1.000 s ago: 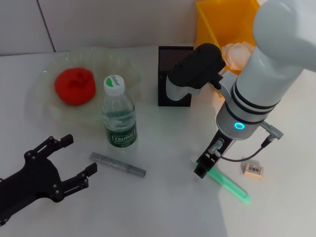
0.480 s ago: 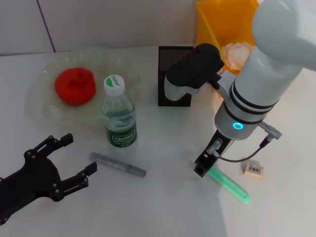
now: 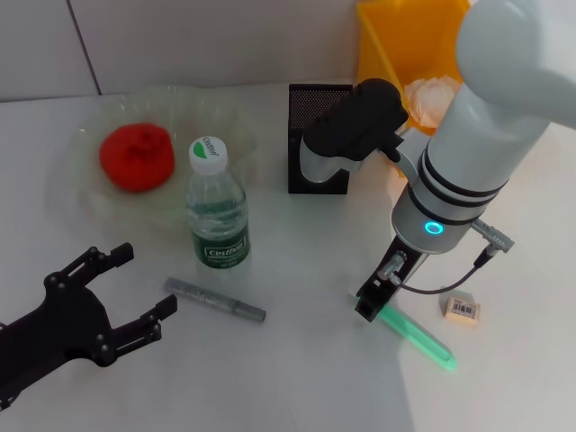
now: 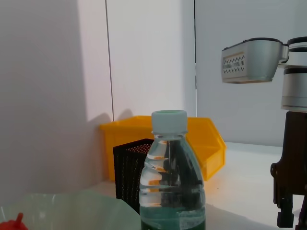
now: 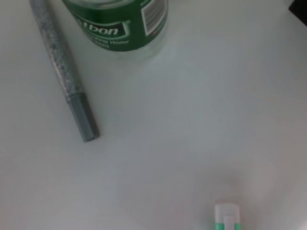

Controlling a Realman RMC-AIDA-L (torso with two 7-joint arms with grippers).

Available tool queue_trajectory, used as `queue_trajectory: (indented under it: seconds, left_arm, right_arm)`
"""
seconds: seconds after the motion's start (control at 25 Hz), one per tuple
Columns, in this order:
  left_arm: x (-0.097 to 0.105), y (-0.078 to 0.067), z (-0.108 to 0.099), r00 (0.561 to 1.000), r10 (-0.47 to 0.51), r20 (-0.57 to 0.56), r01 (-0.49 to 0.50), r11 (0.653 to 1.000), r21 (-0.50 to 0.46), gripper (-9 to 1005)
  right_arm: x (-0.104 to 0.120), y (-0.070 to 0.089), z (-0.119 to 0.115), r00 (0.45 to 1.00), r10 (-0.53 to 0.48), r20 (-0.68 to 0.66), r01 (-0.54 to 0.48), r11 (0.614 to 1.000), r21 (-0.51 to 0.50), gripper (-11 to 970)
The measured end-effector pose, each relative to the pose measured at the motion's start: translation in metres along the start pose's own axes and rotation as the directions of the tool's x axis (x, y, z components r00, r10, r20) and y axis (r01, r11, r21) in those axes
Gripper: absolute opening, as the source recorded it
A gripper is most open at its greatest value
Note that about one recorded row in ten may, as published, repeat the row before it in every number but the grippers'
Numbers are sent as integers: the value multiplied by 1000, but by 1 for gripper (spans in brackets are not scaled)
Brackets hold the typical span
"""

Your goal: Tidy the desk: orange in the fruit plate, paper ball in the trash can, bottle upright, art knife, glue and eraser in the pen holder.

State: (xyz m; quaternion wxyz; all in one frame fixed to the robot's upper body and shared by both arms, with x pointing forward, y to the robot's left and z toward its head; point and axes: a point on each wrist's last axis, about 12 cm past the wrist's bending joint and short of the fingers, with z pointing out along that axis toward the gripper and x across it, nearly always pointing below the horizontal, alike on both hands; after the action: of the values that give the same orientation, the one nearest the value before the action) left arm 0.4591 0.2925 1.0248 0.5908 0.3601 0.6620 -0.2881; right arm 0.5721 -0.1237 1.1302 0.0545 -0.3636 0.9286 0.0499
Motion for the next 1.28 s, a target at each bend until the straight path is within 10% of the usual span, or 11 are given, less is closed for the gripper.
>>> queue_trajectory:
  seconds: [1.28]
  left_arm:
    - [0,-1,-2,1000,0,2,0,1000,-2,870]
  right_arm:
    - [0,0,0,1000,-16,-5,16,1000,6,209]
